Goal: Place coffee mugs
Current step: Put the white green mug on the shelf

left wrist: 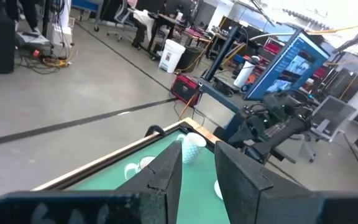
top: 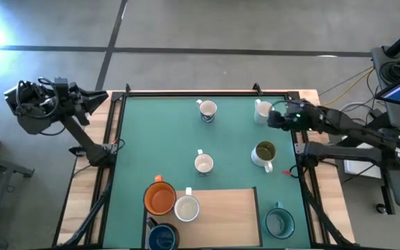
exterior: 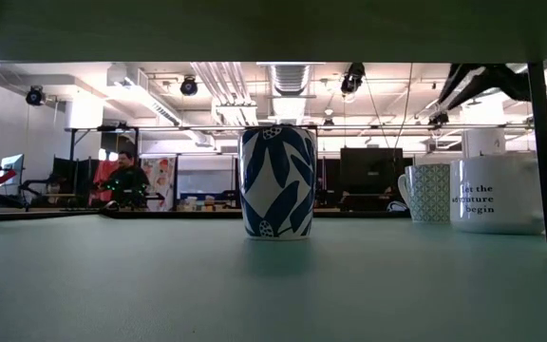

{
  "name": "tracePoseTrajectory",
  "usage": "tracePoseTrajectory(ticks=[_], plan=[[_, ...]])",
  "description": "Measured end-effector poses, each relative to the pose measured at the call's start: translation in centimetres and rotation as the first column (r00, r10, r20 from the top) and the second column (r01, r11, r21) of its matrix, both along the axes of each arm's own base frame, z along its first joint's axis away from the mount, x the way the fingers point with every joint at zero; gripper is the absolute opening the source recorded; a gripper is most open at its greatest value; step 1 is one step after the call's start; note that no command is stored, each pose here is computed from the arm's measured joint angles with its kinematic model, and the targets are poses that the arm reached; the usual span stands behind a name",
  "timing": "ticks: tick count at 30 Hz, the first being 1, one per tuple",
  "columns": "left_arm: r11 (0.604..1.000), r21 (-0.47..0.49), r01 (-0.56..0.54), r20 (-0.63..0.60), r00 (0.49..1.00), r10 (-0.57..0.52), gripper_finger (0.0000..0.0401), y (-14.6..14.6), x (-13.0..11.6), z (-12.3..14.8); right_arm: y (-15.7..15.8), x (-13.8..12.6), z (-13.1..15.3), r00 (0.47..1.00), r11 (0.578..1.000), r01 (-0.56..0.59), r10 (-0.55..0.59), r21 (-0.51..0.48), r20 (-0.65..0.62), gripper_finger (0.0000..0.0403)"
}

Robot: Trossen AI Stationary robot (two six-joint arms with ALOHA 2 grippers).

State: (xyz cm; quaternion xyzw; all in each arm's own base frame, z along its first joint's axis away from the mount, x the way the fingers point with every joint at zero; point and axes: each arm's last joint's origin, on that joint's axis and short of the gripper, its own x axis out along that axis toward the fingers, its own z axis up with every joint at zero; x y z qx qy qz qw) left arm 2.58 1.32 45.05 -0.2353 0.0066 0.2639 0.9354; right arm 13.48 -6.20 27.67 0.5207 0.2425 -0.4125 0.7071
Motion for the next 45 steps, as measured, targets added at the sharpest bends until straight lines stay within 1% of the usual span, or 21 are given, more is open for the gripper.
tracePoseTrajectory(ticks=[4, 5, 7, 10, 12, 15, 18, 22, 28, 30, 34, 39, 42, 45], plan=[[1.0, -0.008, 0.007, -0.007, 1.0, -0.007, 0.0079, -0.2, 0.2, -0.2, -0.4, 1.9, 0.2, 0.997, 0.991, -0.066, 0.069, 0.113, -0.022, 0.0068], [1.0, -0.011, 0.013, -0.011, 1.0, -0.013, 0.0079, -0.2, 0.2, -0.3, -0.4, 2.3, 0.2, 0.996, 0.988, -0.066, 0.073, 0.139, -0.048, 0.0068], [1.0, -0.017, 0.024, -0.017, 1.0, -0.024, 0.0079, -0.3, 0.2, -0.3, -0.3, 2.7, 0.0, 0.985, 0.98, -0.062, 0.09, 0.19, -0.146, 0.0068], [0.999, -0.024, 0.041, -0.029, 0.999, -0.041, 0.0079, -0.3, 0.2, -0.3, 0.0, 3.2, 0.8, 0.961, 0.971, -0.088, 0.141, 0.223, -0.238, 0.0068], [0.998, -0.029, 0.051, -0.035, 0.998, -0.052, 0.0079, -0.3, 0.2, -0.4, 0.5, 3.5, 1.0, 0.934, 0.961, -0.105, 0.183, 0.255, -0.306, 0.0068], [0.997, -0.033, 0.072, -0.051, 0.996, -0.074, 0.0079, -0.4, 0.2, -0.4, 1.1, 4.5, 2.0, 0.928, 0.955, -0.144, 0.222, 0.261, -0.301, 0.0068], [0.996, -0.037, 0.081, -0.056, 0.995, -0.083, 0.0079, -0.4, 0.2, -0.4, 2.1, 5.3, 2.7, 0.923, 0.936, -0.186, 0.27, 0.299, -0.274, 0.0068], [0.996, -0.035, 0.086, -0.061, 0.994, -0.088, 0.0079, -0.4, 0.2, -0.4, 3.5, 6.4, 1.9, 0.89, 0.92, -0.199, 0.313, 0.337, -0.33, 0.0068], [0.993, -0.03, 0.116, -0.087, 0.989, -0.118, 0.0079, -0.5, 0.2, -0.5, 5.2, 7.4, -0.3, 0.844, 0.903, -0.207, 0.36, 0.377, -0.398, 0.0068], [0.992, -0.035, 0.123, -0.091, 0.988, -0.126, 0.0079, -0.5, 0.2, -0.5, 5.7, 7.7, -0.6, 0.841, 0.9, -0.216, 0.368, 0.379, -0.395, 0.0068], [0.991, -0.037, 0.126, -0.092, 0.987, -0.129, 0.0079, -0.5, 0.2, -0.5, 6.6, 8.7, -1.1, 0.838, 0.886, -0.27, 0.409, 0.377, -0.362, 0.007], [0.991, -0.033, 0.127, -0.094, 0.987, -0.13, 0.0079, -0.5, 0.2, -0.5, 6.6, 9.3, -2.0, 0.798, 0.884, -0.29, 0.435, 0.367, -0.416, 0.0093], [0.991, -0.033, 0.127, -0.094, 0.987, -0.13, 0.0079, -0.5, 0.2, -0.5, 6.6, 9.8, -2.8, 0.779, 0.889, -0.291, 0.434, 0.353, -0.452, 0.011], [0.991, -0.036, 0.132, -0.097, 0.986, -0.135, 0.0079, -0.5, 0.2, -0.5, 6.6, 10.4, -3.8, 0.746, 0.883, -0.3, 0.452, 0.36, -0.489, 0.0124]])
